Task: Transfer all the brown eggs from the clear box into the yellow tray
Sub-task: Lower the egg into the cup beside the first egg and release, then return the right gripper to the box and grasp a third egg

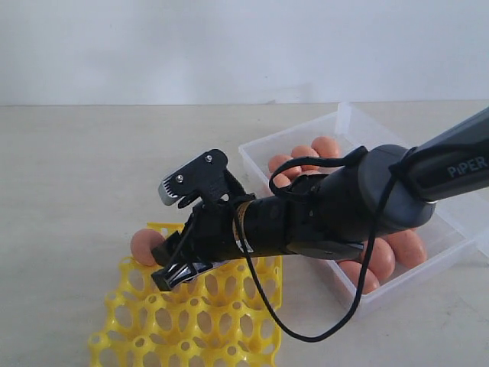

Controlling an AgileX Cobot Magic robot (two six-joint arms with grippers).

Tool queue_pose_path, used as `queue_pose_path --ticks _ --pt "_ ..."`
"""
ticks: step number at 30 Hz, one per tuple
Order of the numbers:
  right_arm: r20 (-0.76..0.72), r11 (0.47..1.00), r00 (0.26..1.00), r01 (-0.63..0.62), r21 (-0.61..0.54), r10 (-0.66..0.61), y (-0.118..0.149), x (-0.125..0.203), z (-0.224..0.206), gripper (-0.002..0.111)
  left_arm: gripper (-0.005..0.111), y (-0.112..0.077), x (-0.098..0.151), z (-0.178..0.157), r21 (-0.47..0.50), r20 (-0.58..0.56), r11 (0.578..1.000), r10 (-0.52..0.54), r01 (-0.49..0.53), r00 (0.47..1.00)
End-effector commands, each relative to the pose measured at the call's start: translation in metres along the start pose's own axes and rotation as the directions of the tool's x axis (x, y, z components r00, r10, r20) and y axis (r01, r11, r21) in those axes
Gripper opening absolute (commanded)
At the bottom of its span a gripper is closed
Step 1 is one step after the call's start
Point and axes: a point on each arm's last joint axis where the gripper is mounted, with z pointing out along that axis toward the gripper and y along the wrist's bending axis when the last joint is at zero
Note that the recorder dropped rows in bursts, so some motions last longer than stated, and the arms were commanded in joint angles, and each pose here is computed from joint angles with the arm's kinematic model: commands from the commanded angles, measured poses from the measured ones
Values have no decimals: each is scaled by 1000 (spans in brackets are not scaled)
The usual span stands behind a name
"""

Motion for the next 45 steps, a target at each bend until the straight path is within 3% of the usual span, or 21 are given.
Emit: queue_pose_path --ticks 1,6,12,15,19,21,24,26,32,45 --pt "14 998 998 60 0 -60 0 -6 0 57 4 0 -2 0 -2 14 1000 -10 10 1000" --pt "143 996 986 80 40 -85 3 -53 -28 57 4 0 -2 0 -2 14 1000 -10 10 1000" --pt "142 958 984 67 278 -110 -14 -111 -86 57 4 0 -2 0 -2 14 1000 -10 10 1000" --pt "47 885 999 -4 465 -20 -50 -118 -112 54 4 0 -2 0 -2 14 1000 -10 10 1000" --pt "-202 686 945 -31 727 257 -124 -98 -149 44 4 0 -2 0 -2 14 1000 -10 10 1000" --pt "-341 705 873 -4 709 349 -151 -85 -156 43 4 0 -2 0 -2 14 1000 -10 10 1000" --pt "-543 849 710 -148 506 448 -172 -62 -145 43 4 0 -2 0 -2 14 1000 -10 10 1000" --pt "-613 886 647 -251 390 454 -180 -52 -135 43 4 0 -2 0 -2 14 1000 -10 10 1000" --pt "-505 826 658 -384 413 558 -199 -38 -97 43 4 0 -2 0 -2 14 1000 -10 10 1000" --pt "-380 754 663 -473 456 645 -208 -35 -82 43 4 0 -2 0 -2 14 1000 -10 10 1000"
